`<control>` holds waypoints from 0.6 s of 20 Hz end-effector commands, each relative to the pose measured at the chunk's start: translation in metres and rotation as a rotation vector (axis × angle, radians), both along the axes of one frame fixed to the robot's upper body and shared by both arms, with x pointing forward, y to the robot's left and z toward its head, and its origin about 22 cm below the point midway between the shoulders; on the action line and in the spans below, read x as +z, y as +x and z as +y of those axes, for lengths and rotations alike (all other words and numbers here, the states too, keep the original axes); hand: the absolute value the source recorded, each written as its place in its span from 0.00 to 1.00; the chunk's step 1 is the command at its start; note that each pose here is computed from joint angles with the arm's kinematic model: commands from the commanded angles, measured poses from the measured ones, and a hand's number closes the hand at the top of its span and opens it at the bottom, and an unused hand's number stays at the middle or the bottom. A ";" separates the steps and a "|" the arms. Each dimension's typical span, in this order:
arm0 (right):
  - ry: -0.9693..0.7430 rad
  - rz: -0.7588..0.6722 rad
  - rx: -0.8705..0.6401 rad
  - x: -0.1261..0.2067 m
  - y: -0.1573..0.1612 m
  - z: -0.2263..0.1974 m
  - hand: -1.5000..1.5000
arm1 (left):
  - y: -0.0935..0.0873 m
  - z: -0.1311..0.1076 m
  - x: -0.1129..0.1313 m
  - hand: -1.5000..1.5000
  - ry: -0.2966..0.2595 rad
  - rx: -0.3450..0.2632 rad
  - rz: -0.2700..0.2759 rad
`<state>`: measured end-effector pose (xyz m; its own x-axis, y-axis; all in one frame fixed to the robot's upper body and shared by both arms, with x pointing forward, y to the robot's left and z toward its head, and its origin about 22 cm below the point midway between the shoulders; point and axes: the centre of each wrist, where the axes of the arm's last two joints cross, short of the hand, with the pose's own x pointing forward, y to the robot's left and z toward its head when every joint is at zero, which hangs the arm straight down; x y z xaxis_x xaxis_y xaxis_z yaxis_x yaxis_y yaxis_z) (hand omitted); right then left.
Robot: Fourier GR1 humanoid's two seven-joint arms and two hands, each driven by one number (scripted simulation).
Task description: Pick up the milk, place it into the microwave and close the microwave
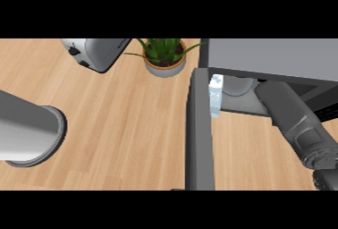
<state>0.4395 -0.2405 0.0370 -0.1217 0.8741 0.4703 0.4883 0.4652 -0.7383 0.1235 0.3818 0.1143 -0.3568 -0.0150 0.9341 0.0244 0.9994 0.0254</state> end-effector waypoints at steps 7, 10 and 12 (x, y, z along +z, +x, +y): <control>0.088 0.014 0.190 0.010 0.006 0.016 0.00 | 0.015 -0.009 -0.008 0.00 0.029 -0.110 0.021; 0.193 0.034 0.248 0.007 0.006 0.025 0.00 | 0.020 -0.014 -0.014 0.00 0.013 -0.165 0.030; 0.234 0.032 0.267 0.008 0.006 0.027 0.00 | 0.023 -0.021 -0.013 0.00 0.009 -0.190 0.014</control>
